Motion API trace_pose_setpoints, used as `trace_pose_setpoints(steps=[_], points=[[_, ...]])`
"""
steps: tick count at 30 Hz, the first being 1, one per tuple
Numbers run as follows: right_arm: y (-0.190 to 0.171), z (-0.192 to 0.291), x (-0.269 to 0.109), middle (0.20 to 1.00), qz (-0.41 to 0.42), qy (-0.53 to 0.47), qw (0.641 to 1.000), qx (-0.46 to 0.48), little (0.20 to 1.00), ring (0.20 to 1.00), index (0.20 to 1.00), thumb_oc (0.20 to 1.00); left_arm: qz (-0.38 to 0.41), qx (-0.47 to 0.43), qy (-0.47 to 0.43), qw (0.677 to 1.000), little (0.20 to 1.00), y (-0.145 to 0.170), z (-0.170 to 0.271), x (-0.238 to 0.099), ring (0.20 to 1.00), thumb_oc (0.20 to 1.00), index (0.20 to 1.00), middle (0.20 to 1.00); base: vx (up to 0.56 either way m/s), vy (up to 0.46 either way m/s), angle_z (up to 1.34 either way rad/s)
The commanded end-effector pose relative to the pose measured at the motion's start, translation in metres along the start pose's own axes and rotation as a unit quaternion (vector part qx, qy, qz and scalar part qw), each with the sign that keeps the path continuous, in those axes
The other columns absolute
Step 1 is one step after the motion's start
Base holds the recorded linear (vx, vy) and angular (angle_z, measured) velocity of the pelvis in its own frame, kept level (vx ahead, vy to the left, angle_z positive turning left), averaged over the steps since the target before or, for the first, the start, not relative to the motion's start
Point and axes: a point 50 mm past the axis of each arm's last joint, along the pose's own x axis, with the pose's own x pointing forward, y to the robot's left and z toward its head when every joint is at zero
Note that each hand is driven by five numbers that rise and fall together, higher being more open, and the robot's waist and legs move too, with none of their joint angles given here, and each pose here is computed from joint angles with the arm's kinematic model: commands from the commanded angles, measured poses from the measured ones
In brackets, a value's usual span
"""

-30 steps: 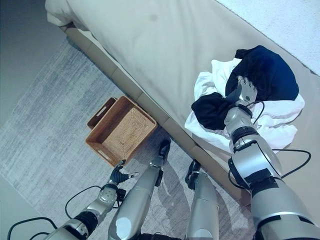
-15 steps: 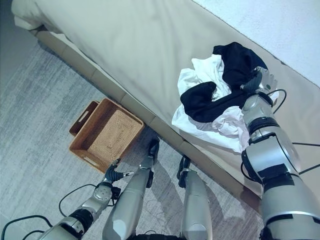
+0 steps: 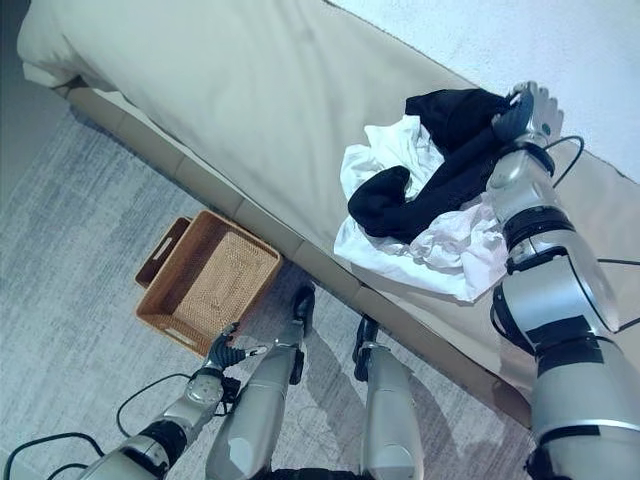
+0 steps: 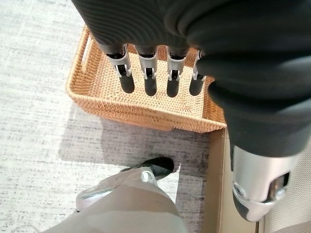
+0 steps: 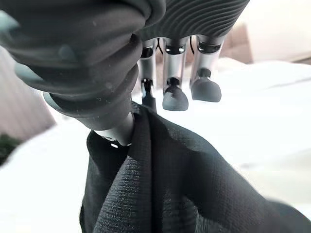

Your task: Pick up clothes into the bucket

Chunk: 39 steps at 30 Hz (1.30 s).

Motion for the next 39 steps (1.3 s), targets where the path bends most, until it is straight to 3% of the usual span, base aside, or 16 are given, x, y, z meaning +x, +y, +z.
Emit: trace_pose_setpoints(steps=[1, 7, 12, 15, 17, 18, 19, 20, 22, 23, 25, 26, 31, 35, 39], points=[[-0.05, 0.013, 0.018, 0.2, -0.082, -0.037, 0.996, -0.008, 0.2, 0.2, 0.2, 0.2, 0.001, -0.028, 0.034, 0.999, 1.0, -0.007, -0.019, -0.008, 1.0, 1.0, 1.0, 1.0, 0.0, -0.004, -0.12], [-0.063, 0.037, 0.014, 0.2, -0.14, -0.105, 0.984, 0.04, 0.2, 0.2, 0.2, 0.2, 0.008, -0.033, 0.019, 0.999, 1.0, -0.006, -0.014, -0.007, 1.0, 1.0, 1.0, 1.0, 0.02, 0.008, -0.04], [-0.098, 0.041, 0.005, 0.2, -0.215, -0.168, 0.961, 0.051, 0.2, 0.2, 0.2, 0.2, 0.019, -0.036, -0.022, 0.999, 1.0, 0.003, -0.005, -0.009, 1.0, 1.0, 1.0, 1.0, 0.08, 0.02, -0.01], [-0.127, 0.058, -0.001, 0.2, -0.25, -0.221, 0.941, 0.051, 0.2, 0.2, 0.2, 0.2, 0.05, -0.067, -0.068, 0.994, 1.0, 0.025, 0.009, -0.01, 1.0, 1.0, 1.0, 1.0, 0.1, 0.056, -0.09], [-0.143, 0.059, -0.001, 0.2, -0.26, -0.232, 0.936, 0.039, 0.2, 0.2, 0.2, 0.2, 0.092, -0.087, -0.149, 0.981, 1.0, 0.058, 0.034, -0.017, 1.0, 1.0, 1.0, 1.0, 0.11, 0.057, -0.16], [-0.143, 0.059, -0.001, 0.2, -0.26, -0.232, 0.936, 0.039, 0.2, 0.2, 0.2, 0.2, 0.093, -0.087, -0.149, 0.981, 1.0, 0.059, 0.033, -0.017, 1.0, 1.0, 1.0, 1.0, 0.11, 0.073, -0.2], [-0.153, 0.065, 0.0, 0.2, -0.248, -0.244, 0.937, 0.024, 0.2, 0.2, 0.2, 0.2, 0.13, -0.079, -0.21, 0.966, 1.0, 0.091, 0.055, -0.025, 1.0, 1.0, 1.0, 1.0, 0.07, 0.054, -0.15], [-0.153, 0.066, 0.001, 0.2, -0.248, -0.245, 0.937, 0.024, 0.2, 0.2, 0.2, 0.2, 0.13, -0.08, -0.21, 0.966, 1.0, 0.091, 0.055, -0.025, 1.0, 1.0, 1.0, 1.0, 0.11, 0.076, -0.25], [-0.158, 0.077, 0.002, 0.2, -0.22, -0.262, 0.94, 0.02, 0.2, 0.2, 0.2, 0.2, 0.177, -0.034, -0.321, 0.93, 1.0, 0.141, 0.099, -0.048, 1.0, 1.0, 1.0, 1.0, 0.1, 0.069, -0.43], [-0.158, 0.078, 0.002, 0.2, -0.219, -0.263, 0.939, 0.02, 0.2, 0.2, 0.2, 0.2, 0.178, -0.035, -0.32, 0.93, 1.0, 0.142, 0.099, -0.049, 1.0, 1.0, 1.0, 1.0, 0.11, 0.062, -0.43], [-0.15, 0.087, 0.003, 0.2, -0.169, -0.278, 0.945, 0.021, 0.2, 0.2, 0.2, 0.2, 0.188, 0.002, -0.415, 0.89, 1.0, 0.176, 0.144, -0.076, 1.0, 1.0, 1.0, 1.0, 0.09, 0.043, -0.21], [-0.15, 0.088, 0.003, 0.2, -0.169, -0.279, 0.945, 0.022, 0.2, 0.2, 0.2, 0.2, 0.189, 0.002, -0.415, 0.89, 1.0, 0.177, 0.143, -0.077, 1.0, 1.0, 1.0, 1.0, 0.09, 0.034, -0.17], [-0.126, 0.088, 0.006, 0.2, -0.07, -0.267, 0.96, 0.042, 0.2, 0.2, 0.2, 0.2, 0.117, -0.003, -0.514, 0.85, 1.0, 0.189, 0.198, -0.106, 1.0, 1.0, 1.0, 1.0, 0.09, 0.013, -0.15], [-0.111, 0.085, 0.003, 0.2, -0.014, -0.265, 0.963, 0.041, 0.2, 0.2, 0.2, 0.2, 0.015, -0.011, -0.546, 0.838, 1.0, 0.173, 0.227, -0.114, 1.0, 1.0, 1.0, 1.0, 0.09, 0.002, -0.13], [-0.096, 0.083, -0.003, 0.2, 0.043, -0.278, 0.959, 0.024, 0.2, 0.2, 0.2, 0.2, -0.057, 0.038, -0.55, 0.832, 1.0, 0.151, 0.263, -0.105, 1.0, 1.0, 1.0, 1.0, 0.07, -0.014, -0.11]])
